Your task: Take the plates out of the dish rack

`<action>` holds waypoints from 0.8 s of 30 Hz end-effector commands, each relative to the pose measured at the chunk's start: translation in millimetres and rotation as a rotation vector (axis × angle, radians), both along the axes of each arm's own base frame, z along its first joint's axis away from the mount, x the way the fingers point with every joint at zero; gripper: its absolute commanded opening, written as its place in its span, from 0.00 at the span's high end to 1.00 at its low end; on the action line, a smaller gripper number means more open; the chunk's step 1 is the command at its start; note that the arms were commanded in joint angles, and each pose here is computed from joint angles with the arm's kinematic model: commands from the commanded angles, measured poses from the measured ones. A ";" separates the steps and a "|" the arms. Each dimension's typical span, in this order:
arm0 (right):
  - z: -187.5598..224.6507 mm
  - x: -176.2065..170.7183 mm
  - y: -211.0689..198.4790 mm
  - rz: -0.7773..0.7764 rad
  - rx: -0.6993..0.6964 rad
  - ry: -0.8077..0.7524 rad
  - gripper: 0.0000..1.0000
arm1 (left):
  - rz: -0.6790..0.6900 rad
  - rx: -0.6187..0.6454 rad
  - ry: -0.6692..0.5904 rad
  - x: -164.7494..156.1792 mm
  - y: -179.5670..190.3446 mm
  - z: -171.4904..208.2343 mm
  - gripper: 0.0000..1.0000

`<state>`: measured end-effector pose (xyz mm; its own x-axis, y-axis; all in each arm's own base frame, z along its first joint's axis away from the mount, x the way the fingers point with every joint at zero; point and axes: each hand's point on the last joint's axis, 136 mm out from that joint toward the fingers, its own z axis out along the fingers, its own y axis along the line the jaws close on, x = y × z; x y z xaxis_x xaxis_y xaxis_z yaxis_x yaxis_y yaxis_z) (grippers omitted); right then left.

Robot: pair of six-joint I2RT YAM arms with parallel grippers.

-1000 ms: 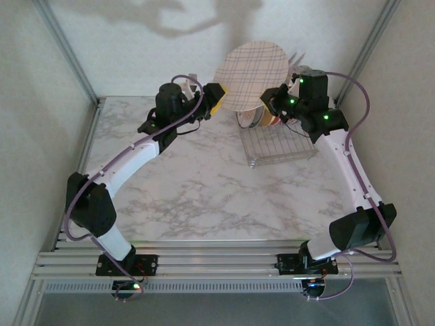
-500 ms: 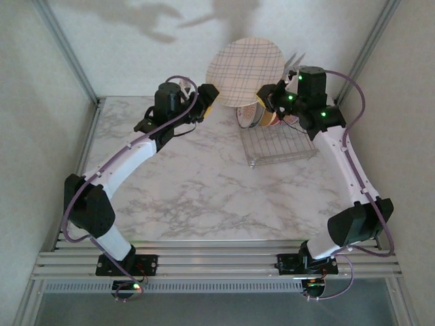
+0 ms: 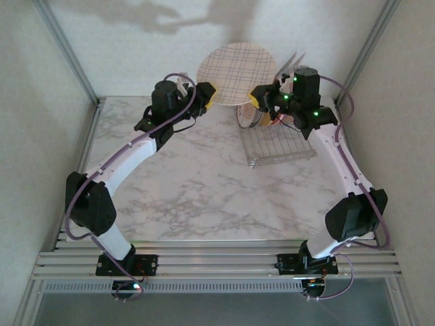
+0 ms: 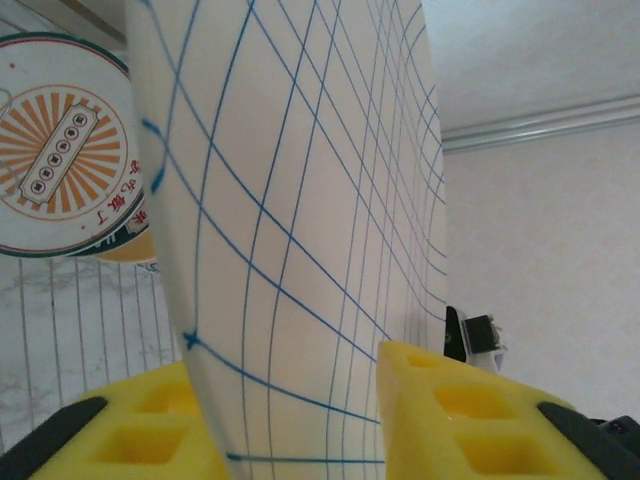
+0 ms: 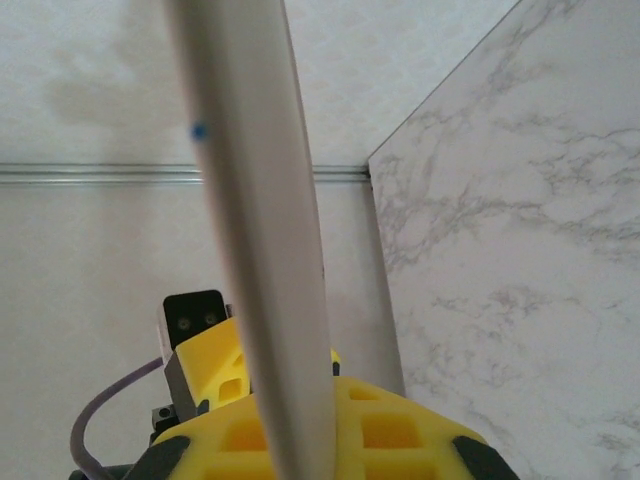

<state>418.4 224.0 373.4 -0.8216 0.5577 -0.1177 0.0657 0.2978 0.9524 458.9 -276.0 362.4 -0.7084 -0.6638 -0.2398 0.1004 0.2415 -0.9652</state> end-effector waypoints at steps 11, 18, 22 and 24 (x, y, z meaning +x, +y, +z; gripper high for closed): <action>5.4 -3.1 4.0 0.031 -0.044 -0.070 0.83 | -0.040 -0.050 -0.069 -1.1 3.4 19.5 1.00; -0.2 -6.8 -15.3 -0.037 -0.184 -0.087 0.57 | -0.020 -0.085 -0.112 1.0 23.5 37.9 1.00; 4.2 -13.4 -42.7 -0.146 -0.317 -0.158 0.51 | 0.024 -0.099 -0.108 3.8 48.5 35.5 1.00; 8.5 -19.1 -53.5 -0.186 -0.385 -0.218 0.50 | 0.049 -0.095 -0.092 5.9 62.0 26.7 1.00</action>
